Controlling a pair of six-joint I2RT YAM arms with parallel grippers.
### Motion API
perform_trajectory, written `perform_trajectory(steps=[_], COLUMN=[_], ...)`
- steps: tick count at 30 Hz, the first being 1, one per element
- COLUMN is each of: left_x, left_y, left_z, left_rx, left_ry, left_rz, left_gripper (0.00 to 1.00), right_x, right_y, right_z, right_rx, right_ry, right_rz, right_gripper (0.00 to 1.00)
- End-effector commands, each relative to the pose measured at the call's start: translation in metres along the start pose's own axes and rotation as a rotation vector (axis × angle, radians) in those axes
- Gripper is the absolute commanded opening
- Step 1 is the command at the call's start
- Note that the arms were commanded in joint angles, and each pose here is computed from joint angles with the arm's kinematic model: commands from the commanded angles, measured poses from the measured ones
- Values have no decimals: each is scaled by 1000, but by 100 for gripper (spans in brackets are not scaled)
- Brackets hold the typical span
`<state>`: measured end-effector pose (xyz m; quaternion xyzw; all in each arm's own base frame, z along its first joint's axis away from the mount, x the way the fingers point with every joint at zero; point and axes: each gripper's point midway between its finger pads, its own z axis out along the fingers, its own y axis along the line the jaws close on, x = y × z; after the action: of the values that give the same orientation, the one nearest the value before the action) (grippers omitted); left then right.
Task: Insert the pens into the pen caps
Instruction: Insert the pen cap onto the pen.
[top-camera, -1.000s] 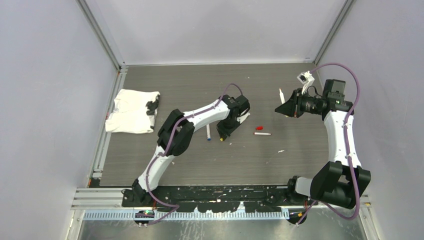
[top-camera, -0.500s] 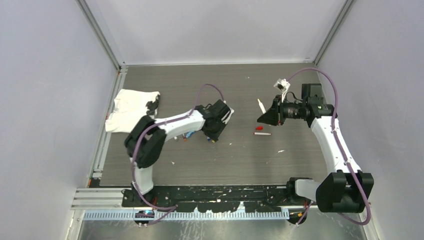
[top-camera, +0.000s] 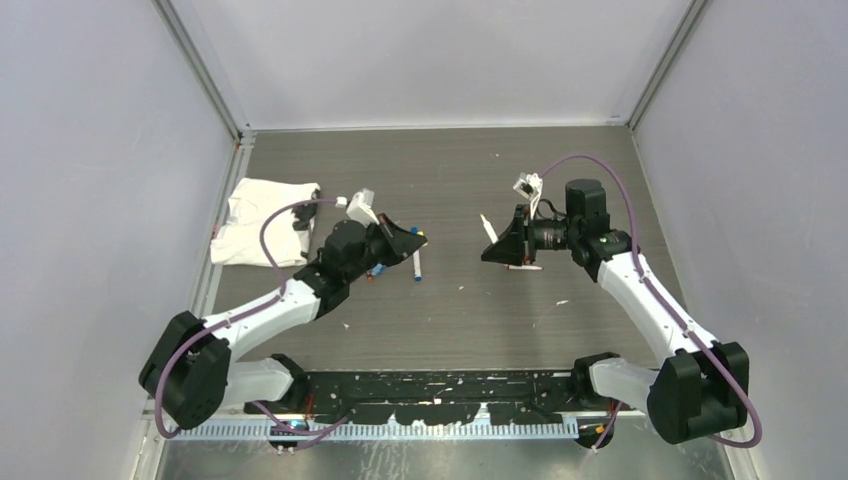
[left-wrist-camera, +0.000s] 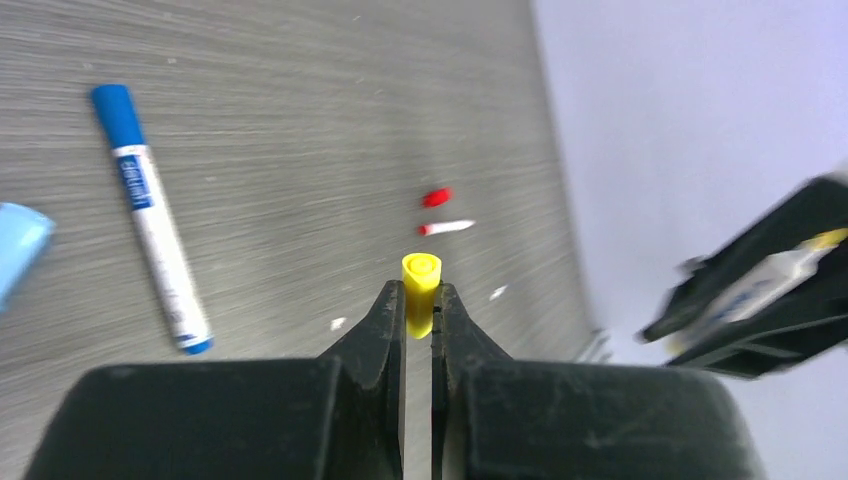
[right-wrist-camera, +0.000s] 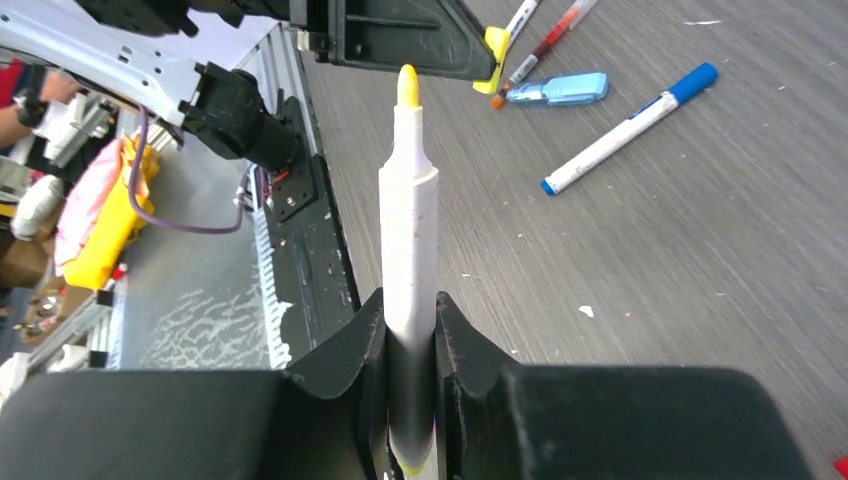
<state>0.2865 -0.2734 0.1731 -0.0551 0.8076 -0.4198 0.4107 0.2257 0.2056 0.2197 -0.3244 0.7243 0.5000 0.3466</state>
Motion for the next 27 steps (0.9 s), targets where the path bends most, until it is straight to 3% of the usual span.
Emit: perform_trajectory(steps=[1, 4, 9, 18, 27], left_x=[-61, -62, -55, -53, -46], left_y=[-60, -54, -52, -58, -67], left_z=[-19, -16, -4, 1, 6], left_rx=[263, 259, 222, 243, 297], left_ry=[-257, -255, -190, -155, -107], left_rz=[-347, -553, -704, -720, -710], left_gripper=[1, 1, 1, 1, 1], right_x=[-19, -12, 8, 31, 27], right_y=[11, 9, 3, 1, -2], right_z=[15, 26, 47, 74, 76], right_rx=[-63, -52, -13, -13, 4], right_ry=[-77, -51, 31, 144, 151], right_rz=[13, 33, 55, 116, 130], right_gripper=[2, 1, 1, 1, 1])
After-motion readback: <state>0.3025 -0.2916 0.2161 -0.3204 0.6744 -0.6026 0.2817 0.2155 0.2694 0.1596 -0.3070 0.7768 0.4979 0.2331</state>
